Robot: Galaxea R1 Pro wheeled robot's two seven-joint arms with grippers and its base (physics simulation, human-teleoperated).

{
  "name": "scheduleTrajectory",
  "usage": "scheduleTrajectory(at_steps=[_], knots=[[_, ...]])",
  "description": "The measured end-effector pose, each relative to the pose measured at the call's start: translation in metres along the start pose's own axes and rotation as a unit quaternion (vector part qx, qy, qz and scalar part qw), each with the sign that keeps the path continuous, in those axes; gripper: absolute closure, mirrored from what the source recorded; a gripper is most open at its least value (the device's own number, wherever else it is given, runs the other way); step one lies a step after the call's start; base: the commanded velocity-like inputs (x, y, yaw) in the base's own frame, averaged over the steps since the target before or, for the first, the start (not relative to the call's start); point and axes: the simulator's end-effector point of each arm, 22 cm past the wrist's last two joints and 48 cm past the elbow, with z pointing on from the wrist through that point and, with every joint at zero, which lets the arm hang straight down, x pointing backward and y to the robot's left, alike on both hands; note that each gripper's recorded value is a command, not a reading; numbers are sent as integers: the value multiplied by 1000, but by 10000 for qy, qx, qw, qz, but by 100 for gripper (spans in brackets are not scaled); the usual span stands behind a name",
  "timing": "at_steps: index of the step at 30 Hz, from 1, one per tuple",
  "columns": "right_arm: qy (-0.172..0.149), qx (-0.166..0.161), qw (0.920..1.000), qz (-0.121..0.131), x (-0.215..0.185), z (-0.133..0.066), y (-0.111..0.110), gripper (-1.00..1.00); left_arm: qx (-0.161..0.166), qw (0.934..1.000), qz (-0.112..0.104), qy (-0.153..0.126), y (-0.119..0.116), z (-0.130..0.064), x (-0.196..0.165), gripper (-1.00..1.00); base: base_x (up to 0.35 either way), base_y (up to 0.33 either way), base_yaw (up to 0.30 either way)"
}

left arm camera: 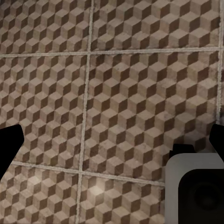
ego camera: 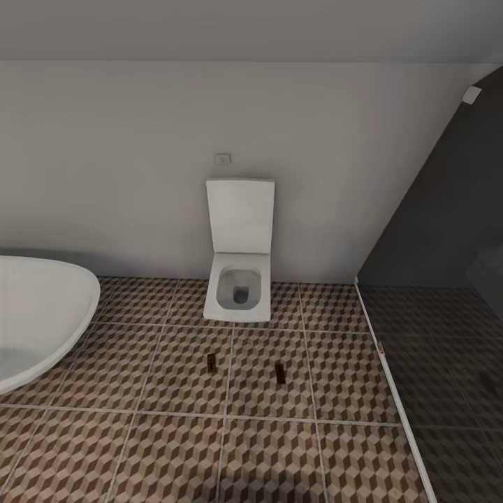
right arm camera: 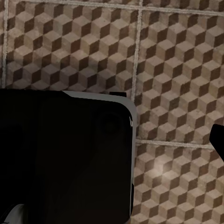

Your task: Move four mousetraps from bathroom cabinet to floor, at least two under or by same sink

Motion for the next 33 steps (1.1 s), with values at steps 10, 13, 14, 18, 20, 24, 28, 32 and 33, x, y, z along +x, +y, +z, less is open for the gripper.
scheduleTrajectory(at_steps=[10,13,14,18,20,24,28,32,33], knots=[[-3,0,10000,0,0,0,0,-100,0,10000,0,0,0,0,0,-100,0,0,0],[-1,1,10000,1,0,0,0,-100,0,10000,0,0,0,0,0,-100,0,0,0],[-1,0,10000,0,0,0,0,-100,0,10000,0,0,0,0,0,-100,0,0,0],[-2,0,10000,0,0,0,0,-100,0,10000,0,0,0,0,0,-100,0,0,0],[-1,0,10000,0,0,0,0,-100,1,10000,0,0,0,0,0,-100,0,0,0],[0,0,10000,0,0,0,0,-100,0,10000,0,0,0,0,0,-100,0,0,0],[0,1,10000,1,0,0,0,-100,0,10000,0,0,0,0,0,-100,0,0,0],[0,0,10000,0,0,0,0,-100,1,10000,-1,0,0,0,0,-100,0,0,0],[0,1,10000,1,0,0,0,-100,1,10000,-1,0,0,0,0,-100,0,0,0]])
